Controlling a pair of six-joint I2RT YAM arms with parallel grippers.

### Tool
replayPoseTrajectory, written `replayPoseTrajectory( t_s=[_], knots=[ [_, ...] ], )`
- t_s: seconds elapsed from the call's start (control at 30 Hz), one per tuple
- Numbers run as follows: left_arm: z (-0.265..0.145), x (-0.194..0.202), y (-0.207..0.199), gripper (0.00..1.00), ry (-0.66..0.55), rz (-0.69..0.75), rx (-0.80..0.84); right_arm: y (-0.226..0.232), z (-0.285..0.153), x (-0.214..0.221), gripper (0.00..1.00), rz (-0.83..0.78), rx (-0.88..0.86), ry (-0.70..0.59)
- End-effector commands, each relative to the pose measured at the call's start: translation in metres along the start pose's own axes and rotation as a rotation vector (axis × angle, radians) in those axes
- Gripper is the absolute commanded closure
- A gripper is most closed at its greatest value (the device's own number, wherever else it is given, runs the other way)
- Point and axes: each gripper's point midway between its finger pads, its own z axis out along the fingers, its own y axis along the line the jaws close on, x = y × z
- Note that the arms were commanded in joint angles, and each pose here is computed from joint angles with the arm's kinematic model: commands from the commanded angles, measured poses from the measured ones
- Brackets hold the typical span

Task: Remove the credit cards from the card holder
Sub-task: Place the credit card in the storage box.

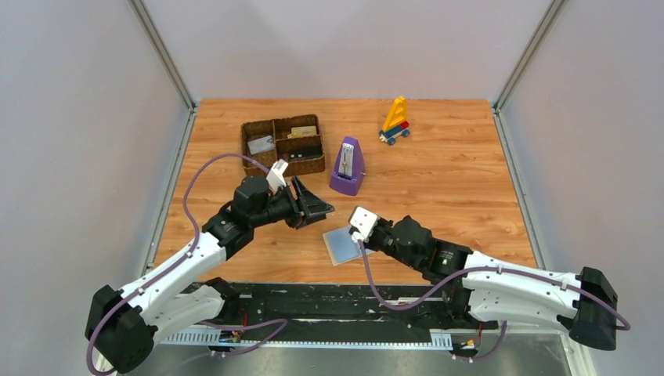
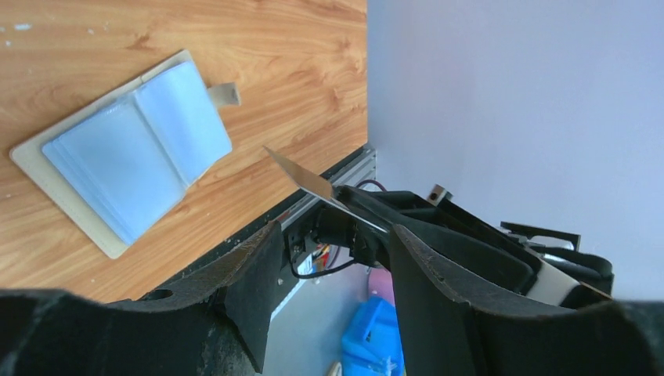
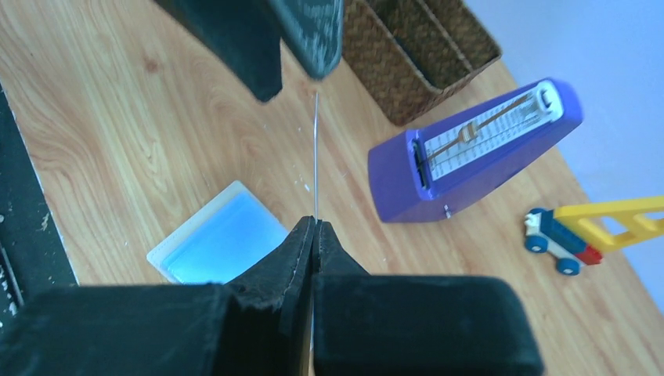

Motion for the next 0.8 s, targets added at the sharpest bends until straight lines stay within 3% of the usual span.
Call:
replayPoseTrajectory(
  t_s=[0.0,0.77],
  knots=[
    [0.003,-0.001,-0.009,0.38,-0.006,-0.062,0.068,-0.018,-0.001,-0.027,1.00,-0.066,0.117,-0.083],
    [0.014,0.001,0.004,0.41,0.002,-0.127,0.078,0.000,0.007,-0.014,1.00,-0.127,0.098,-0.054]
  ],
)
